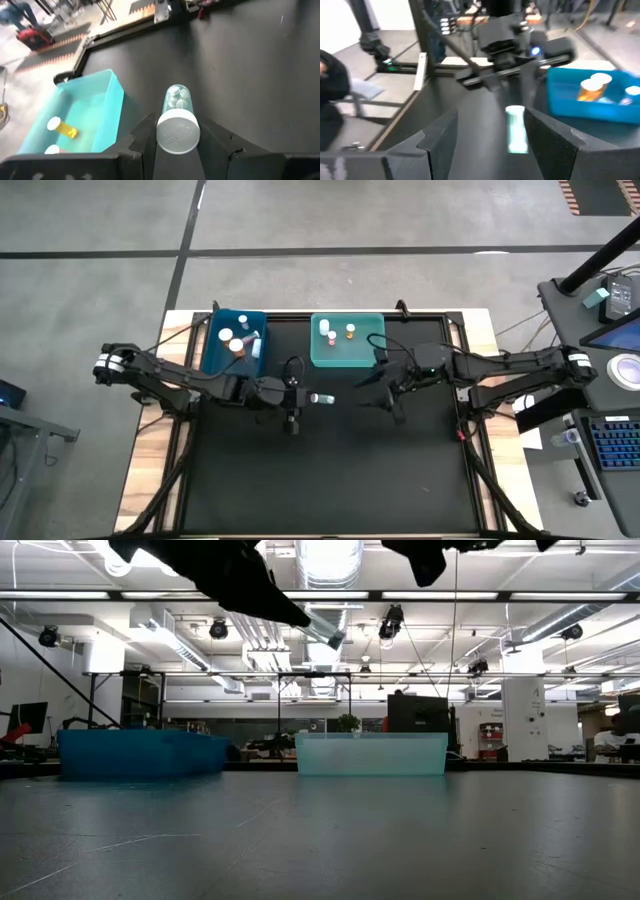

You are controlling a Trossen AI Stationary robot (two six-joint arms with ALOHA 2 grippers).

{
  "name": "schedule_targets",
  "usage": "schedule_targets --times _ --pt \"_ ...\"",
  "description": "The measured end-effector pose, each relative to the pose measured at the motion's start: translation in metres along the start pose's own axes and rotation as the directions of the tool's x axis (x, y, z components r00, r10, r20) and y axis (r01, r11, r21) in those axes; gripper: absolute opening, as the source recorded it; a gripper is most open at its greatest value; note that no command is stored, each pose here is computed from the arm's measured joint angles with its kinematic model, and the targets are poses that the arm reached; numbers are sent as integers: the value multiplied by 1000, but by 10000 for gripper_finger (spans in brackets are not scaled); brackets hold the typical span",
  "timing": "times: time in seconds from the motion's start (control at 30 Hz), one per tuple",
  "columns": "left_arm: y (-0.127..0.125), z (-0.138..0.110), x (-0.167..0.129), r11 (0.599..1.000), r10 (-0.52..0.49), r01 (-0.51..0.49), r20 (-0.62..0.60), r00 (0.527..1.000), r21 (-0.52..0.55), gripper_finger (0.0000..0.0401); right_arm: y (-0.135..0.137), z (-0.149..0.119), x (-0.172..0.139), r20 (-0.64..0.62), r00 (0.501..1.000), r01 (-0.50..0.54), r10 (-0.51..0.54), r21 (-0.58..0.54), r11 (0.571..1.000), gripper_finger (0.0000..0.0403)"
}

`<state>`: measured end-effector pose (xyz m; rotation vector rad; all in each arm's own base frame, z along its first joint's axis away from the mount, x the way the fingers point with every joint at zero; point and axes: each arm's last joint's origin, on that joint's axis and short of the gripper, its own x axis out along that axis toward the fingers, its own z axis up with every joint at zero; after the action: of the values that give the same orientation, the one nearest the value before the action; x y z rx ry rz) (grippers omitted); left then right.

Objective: Pick and place medicine bottles into bin by pill shape (circle, oval)
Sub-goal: Put the blue tablet bottle into the light blue bin

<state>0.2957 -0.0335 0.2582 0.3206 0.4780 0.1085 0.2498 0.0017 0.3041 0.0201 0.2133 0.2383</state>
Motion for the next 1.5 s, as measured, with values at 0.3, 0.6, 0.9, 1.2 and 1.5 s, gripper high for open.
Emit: schedule_targets --times 0.3,0.6,0.9,1.2,1.5 --pt "-5 -13 3 1000 21 -18 178 984 -23 96 9 12 24 -132 991 3 13 117 993 219" --pt "-6 -15 1 999 32 -23 300 953 -32 96 0 23 60 -347 937 106 -48 152 983 219" --pt "-6 -15 1 999 32 -30 301 953 -12 96 -9 29 94 -539 834 197 -118 90 976 219" --pt "-6 -15 1 1000 30 -28 301 953 -11 96 -12 26 108 -614 781 202 -112 79 976 216" --pt "-6 -15 1 999 33 -30 300 953 -13 106 -12 27 106 -615 777 221 -135 66 973 141"
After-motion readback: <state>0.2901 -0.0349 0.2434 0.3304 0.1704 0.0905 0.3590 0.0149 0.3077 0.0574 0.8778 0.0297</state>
